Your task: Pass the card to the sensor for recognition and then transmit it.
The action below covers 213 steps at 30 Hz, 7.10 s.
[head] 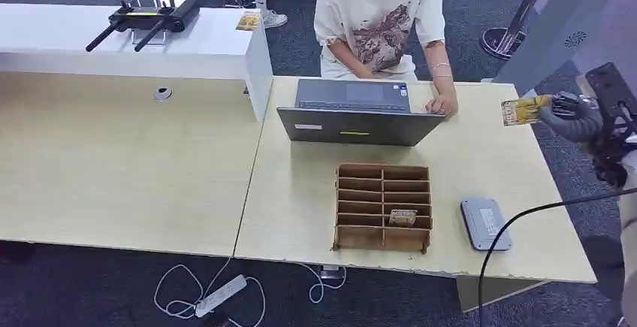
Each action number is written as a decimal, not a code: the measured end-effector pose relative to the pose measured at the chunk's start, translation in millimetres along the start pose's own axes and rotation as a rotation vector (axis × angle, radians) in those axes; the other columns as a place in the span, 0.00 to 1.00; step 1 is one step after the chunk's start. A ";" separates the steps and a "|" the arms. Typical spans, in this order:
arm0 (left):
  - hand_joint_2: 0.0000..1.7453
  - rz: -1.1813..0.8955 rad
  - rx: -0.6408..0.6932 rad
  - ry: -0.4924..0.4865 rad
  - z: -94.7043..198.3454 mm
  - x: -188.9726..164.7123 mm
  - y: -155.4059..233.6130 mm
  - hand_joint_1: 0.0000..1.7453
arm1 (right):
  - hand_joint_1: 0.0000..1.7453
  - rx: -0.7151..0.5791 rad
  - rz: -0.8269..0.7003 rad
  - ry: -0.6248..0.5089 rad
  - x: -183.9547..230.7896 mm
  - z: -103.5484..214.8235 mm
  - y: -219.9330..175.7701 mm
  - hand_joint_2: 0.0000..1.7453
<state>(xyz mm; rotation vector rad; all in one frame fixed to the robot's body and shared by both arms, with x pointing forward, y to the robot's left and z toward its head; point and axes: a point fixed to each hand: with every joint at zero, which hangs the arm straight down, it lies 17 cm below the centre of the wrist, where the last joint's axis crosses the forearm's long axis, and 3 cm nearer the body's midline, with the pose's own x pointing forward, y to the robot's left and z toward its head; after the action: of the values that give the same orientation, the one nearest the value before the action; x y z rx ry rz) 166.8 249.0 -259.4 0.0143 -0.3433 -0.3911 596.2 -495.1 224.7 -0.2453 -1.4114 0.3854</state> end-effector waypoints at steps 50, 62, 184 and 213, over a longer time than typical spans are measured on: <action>1.00 -0.240 0.000 -0.023 -1.1 12.9 4.5 0.00 | 1.00 0.094 0.041 0.237 -170.4 99.4 3.0 1.00; 1.00 -0.247 -0.014 -0.025 -0.7 12.8 1.9 0.00 | 1.00 0.130 0.059 0.256 -177.9 104.2 12.7 1.00; 1.00 -0.277 -0.058 -0.078 0.6 42.2 -21.9 0.00 | 1.00 -0.275 0.963 -0.458 289.4 -57.4 115.2 1.00; 1.00 -0.302 -0.107 -0.052 2.7 35.4 -29.0 0.00 | 1.00 -0.236 1.493 -0.345 291.2 -76.9 217.9 1.00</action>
<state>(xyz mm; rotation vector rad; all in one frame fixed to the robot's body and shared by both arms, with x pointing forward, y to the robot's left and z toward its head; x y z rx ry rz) 185.9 209.0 -247.7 -0.0497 -0.3724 -0.7091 679.6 -174.2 392.7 -1.5004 -1.3759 1.5185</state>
